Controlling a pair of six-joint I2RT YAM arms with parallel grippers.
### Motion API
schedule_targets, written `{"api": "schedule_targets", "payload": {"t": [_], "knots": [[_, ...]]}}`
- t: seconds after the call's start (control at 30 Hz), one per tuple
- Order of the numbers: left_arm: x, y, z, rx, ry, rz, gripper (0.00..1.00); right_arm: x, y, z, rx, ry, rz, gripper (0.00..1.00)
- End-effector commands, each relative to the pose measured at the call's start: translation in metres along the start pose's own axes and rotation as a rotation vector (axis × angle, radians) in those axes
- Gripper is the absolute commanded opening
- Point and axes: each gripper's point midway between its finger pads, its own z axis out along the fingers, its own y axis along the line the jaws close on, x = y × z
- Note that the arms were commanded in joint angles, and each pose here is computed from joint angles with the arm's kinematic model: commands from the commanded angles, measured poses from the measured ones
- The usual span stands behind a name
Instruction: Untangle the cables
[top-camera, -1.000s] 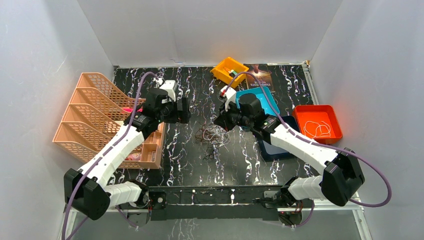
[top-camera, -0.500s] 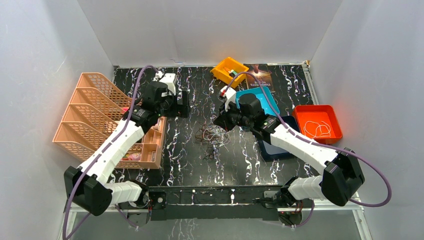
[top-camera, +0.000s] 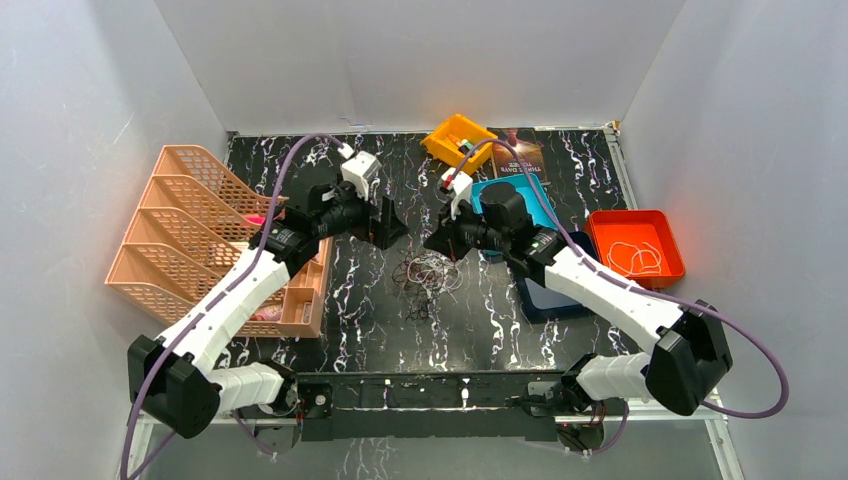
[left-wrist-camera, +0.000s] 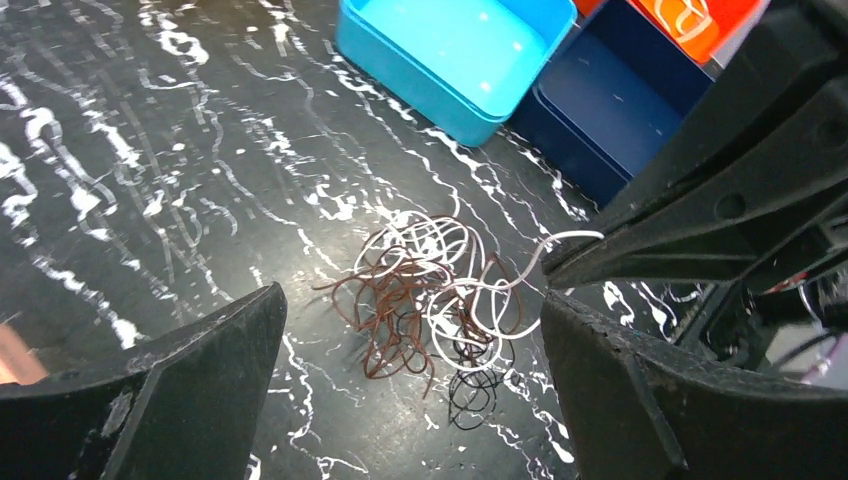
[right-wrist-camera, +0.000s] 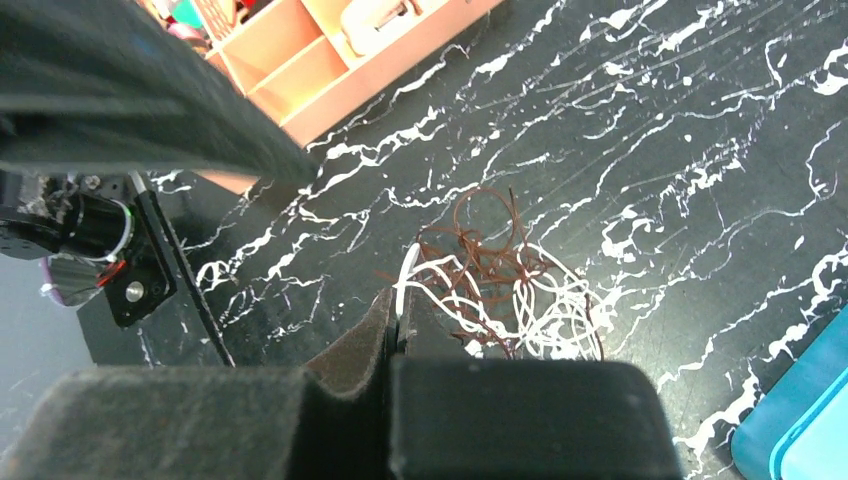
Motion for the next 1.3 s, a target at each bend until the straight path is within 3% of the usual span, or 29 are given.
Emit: {"api": "schedule_targets", "payload": {"t": [0.0,0.43,0.63,0.9,1.27], "knots": [[0.008,-0.032,0.01,0.179,0.011,0.095,0.98,-0.053,0.024,-0.02,-0.066,-0.133,-0.033,0.0],[0.019,-0.062,0.022,0.349,-0.022,0.112,0.94,-0.073,0.038,-0.038,-0.097,-0.191,-0.035,0.0],[0.021,-0.064,0.03,0.364,-0.023,0.095,0.79,-0.076,0.045,-0.043,-0.126,-0.196,-0.042,0.0],[0.002,-0.062,0.039,0.344,-0.103,0.052,0.71,-0.071,0.068,-0.048,-0.258,-0.181,-0.065,0.0],[-0.006,-0.076,0.043,0.435,-0.088,0.016,0.26,-0.071,0.066,-0.053,-0.239,-0.198,-0.061,0.0]]}}
